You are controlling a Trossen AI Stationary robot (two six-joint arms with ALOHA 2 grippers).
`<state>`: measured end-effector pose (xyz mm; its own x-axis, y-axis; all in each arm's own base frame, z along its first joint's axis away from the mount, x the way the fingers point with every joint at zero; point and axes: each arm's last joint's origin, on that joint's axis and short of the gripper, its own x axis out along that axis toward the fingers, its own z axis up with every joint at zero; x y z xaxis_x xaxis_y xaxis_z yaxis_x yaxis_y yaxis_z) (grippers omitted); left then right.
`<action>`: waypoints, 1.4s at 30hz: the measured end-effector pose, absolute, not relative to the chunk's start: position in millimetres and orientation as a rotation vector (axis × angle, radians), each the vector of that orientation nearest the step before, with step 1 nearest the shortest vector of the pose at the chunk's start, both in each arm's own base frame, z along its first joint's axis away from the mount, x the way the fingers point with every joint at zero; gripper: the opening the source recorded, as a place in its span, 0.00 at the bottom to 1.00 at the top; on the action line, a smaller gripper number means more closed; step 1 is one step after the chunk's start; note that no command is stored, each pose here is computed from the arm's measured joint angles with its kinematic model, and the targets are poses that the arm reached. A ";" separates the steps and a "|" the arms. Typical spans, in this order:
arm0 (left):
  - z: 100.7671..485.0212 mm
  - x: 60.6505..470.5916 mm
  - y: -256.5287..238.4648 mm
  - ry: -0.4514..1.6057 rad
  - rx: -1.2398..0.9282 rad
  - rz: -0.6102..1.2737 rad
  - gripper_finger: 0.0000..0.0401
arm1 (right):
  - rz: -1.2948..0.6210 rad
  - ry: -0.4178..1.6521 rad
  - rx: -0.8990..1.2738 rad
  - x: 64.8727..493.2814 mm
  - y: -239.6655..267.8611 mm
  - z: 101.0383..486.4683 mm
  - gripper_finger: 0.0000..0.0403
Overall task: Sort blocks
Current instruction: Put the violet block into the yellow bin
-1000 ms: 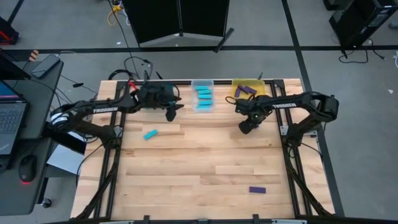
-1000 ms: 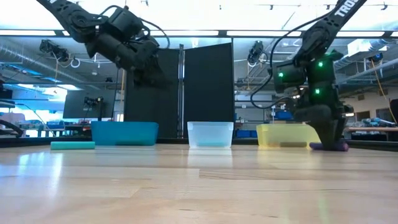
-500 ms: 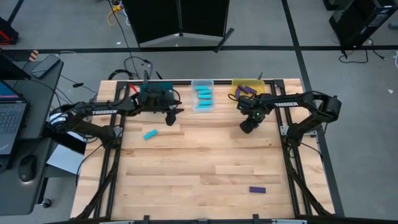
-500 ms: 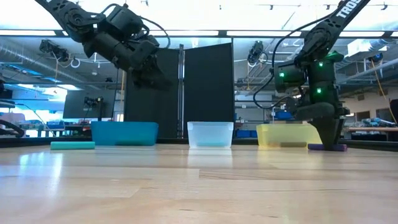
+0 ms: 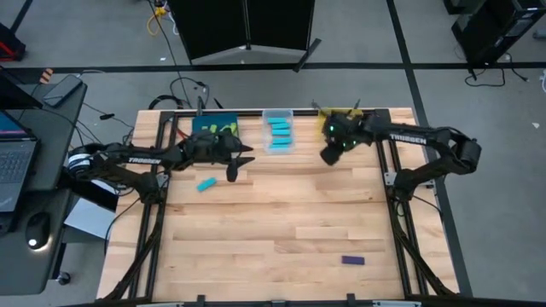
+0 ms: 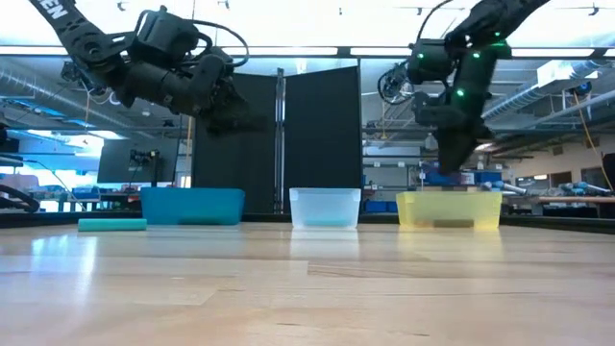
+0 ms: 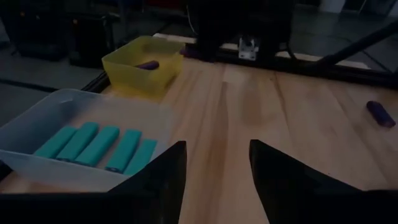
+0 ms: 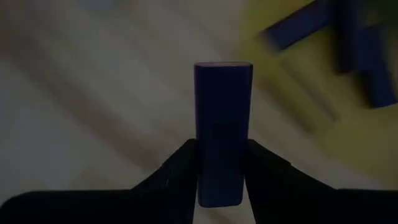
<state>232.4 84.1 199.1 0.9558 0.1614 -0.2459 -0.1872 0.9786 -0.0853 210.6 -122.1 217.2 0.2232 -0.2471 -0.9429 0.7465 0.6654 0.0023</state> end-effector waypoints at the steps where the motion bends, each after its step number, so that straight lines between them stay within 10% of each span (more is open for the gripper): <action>1: 198.4 231.8 83.8 0.232 -0.111 0.177 0.45 | -0.754 1.138 0.525 211.1 -128.6 222.3 0.28; 31: 198.2 231.0 83.2 0.212 -0.124 0.163 0.45 | -0.939 1.341 0.708 190.0 -268.1 171.3 0.29; 42: 198.6 231.5 81.5 0.212 -0.129 0.102 0.45 | -0.922 1.357 0.685 189.3 -267.3 172.2 0.50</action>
<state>231.5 81.5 198.6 0.9726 0.0867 -0.2159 -0.1139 0.9866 -0.1167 189.3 -267.3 172.2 -0.0268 -0.1529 -0.9879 0.8619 0.4970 -0.1003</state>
